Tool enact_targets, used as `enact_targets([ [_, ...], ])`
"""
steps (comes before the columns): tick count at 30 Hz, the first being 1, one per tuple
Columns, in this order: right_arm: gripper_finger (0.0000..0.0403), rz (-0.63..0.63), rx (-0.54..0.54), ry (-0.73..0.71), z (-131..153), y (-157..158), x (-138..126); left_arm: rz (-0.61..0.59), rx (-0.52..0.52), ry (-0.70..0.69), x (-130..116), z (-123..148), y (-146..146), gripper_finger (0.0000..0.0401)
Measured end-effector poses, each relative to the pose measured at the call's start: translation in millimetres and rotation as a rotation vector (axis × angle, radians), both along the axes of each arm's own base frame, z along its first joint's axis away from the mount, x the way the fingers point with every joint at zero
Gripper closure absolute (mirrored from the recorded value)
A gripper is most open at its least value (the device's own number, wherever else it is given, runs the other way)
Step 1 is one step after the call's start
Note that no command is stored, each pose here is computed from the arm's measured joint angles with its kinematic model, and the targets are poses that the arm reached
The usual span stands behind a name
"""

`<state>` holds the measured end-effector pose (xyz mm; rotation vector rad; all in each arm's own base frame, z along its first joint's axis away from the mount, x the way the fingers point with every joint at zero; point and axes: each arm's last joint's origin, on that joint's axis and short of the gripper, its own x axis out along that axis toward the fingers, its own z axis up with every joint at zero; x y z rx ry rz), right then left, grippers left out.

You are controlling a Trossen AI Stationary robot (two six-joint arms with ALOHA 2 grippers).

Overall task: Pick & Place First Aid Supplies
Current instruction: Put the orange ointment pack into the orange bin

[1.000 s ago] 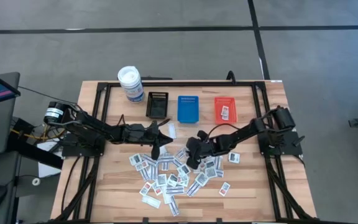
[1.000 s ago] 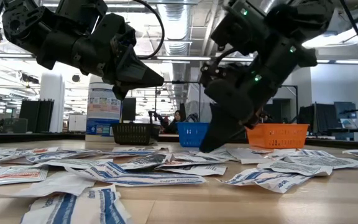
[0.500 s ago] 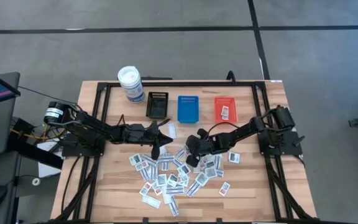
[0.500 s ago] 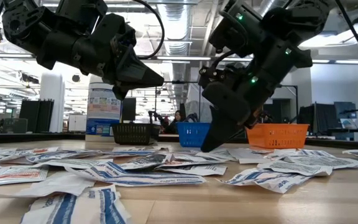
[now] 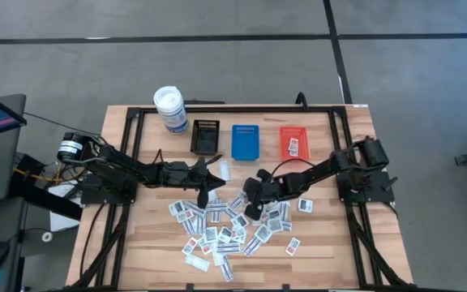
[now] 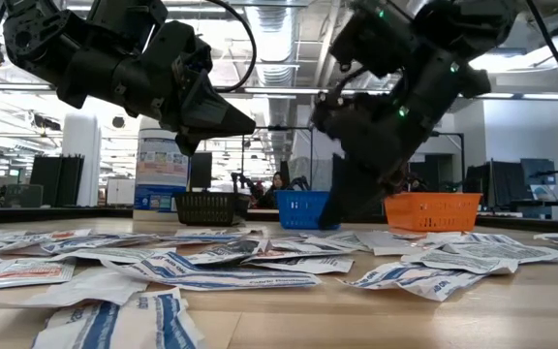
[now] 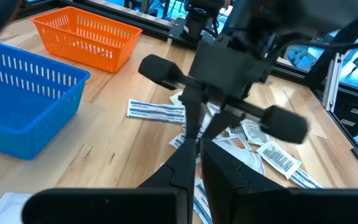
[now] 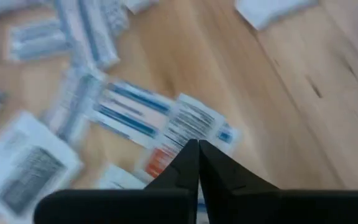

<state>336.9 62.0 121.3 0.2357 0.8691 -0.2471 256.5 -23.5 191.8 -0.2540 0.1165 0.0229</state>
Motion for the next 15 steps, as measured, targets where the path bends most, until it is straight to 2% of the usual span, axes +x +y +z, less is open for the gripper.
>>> enact_targets([
  [5, 0.0375, 0.026, 0.025, 0.007, 0, 3, -1, 0.0, 0.0, 0.0, 0, 0, 0, 0.0375],
  [15, 0.0255, 0.055, 0.005, 0.003, -3, 17, -3, 0.0, 0.0, 0.0, 0, 0, 0, 0.0375],
])
